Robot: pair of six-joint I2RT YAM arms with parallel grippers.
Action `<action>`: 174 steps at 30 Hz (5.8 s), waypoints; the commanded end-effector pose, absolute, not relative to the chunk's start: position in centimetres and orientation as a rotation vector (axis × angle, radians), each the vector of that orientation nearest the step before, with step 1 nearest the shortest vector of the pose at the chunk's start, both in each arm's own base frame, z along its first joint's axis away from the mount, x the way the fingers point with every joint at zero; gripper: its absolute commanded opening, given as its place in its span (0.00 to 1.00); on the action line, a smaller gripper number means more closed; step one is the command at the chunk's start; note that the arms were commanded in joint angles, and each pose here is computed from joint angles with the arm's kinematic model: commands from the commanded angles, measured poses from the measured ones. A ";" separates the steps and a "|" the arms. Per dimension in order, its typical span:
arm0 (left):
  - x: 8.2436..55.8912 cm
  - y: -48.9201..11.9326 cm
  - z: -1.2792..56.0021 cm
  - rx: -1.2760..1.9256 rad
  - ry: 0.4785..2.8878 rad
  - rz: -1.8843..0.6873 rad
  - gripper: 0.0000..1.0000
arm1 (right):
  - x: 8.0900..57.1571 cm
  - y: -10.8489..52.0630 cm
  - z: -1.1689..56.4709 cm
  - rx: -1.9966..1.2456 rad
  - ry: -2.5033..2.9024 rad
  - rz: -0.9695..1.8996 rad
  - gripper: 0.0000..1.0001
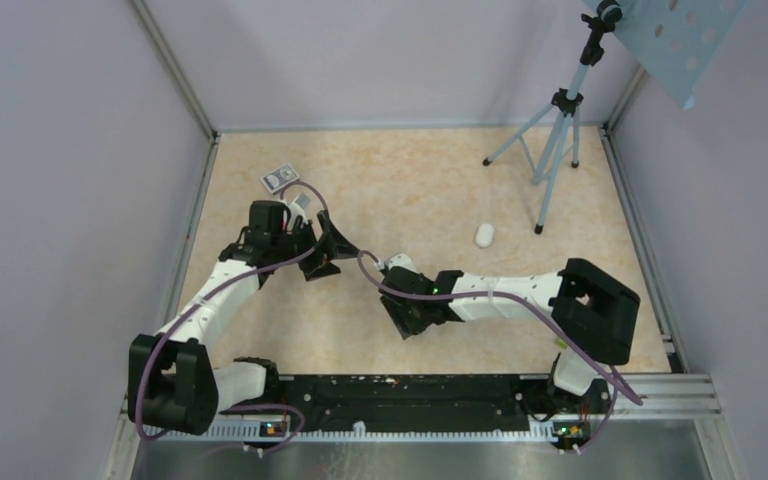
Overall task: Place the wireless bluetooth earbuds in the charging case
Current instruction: Pick up the charging case from the center of the board, then pass from the right arm to the left, then pass from the left arm to the right, then pass from the right arm to the left
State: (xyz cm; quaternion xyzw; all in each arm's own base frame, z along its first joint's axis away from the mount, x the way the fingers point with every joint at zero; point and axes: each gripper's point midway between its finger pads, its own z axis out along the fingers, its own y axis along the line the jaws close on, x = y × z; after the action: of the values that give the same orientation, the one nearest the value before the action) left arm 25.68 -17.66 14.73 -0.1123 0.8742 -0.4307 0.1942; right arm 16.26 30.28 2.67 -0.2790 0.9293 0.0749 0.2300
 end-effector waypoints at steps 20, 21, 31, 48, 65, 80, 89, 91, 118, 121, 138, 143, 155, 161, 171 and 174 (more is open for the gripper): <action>26.0 -18.3 14.8 -0.313 2.436 -1.264 0.89 | 15.1 29.4 3.3 -0.835 2.543 0.217 0.38; 25.9 -18.3 14.9 -0.311 2.434 -1.271 0.89 | 15.3 29.6 3.8 -0.825 2.527 0.226 0.38; 22.7 -21.7 14.3 -0.240 2.331 -1.673 0.87 | 17.9 31.4 10.6 -0.650 2.300 0.479 0.40; 20.7 -27.4 14.2 0.062 2.407 -1.778 0.76 | 18.8 31.3 11.9 -0.579 2.275 0.522 0.41; 20.4 -30.0 14.2 0.085 2.409 -1.829 0.41 | 19.0 31.3 12.6 -0.563 2.261 0.532 0.41; 19.8 -30.2 16.9 0.365 2.310 -1.933 0.00 | 18.6 28.8 19.1 -0.512 2.175 1.030 0.83; 19.4 -30.5 22.0 0.588 2.091 -1.998 0.00 | 19.3 25.3 23.1 -0.254 1.958 1.463 0.83; 19.5 -30.6 22.8 0.591 2.071 -2.013 0.00 | 18.8 25.8 23.6 -0.253 1.922 1.549 0.82; 19.8 -30.8 25.5 0.585 1.991 -2.055 0.00 | 19.1 27.5 24.0 -0.206 1.770 1.812 0.41; 19.7 -30.8 25.5 0.587 1.990 -2.055 0.00 | 19.3 27.6 24.0 -0.197 1.755 1.826 0.32; 22.2 -30.0 27.9 0.475 2.019 -1.784 0.97 | 20.5 26.8 26.0 -0.066 1.695 1.790 0.00; 24.2 -28.8 27.4 0.304 2.004 -1.591 0.99 | 21.3 26.1 26.7 0.019 1.671 1.749 0.00; 22.3 -29.0 27.1 0.326 1.946 -1.679 0.99 | 22.1 25.6 27.6 0.104 1.655 1.726 0.00; 21.3 -30.0 27.1 0.311 1.890 -1.792 0.93 | 22.1 25.6 28.1 0.101 1.640 1.739 0.00; 20.3 -32.5 28.8 0.400 1.783 -1.865 0.80 | 21.9 25.8 27.7 0.105 1.647 1.762 0.00; 20.2 -33.5 28.4 0.439 1.805 -1.891 0.68 | 21.9 25.9 27.9 0.093 1.644 1.775 0.00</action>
State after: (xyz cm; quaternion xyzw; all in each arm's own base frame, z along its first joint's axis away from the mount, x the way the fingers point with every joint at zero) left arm 20.19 -32.34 26.35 0.1266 0.6927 -0.6716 0.2302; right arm 21.76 25.89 25.38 0.0547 0.6649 0.6667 0.3324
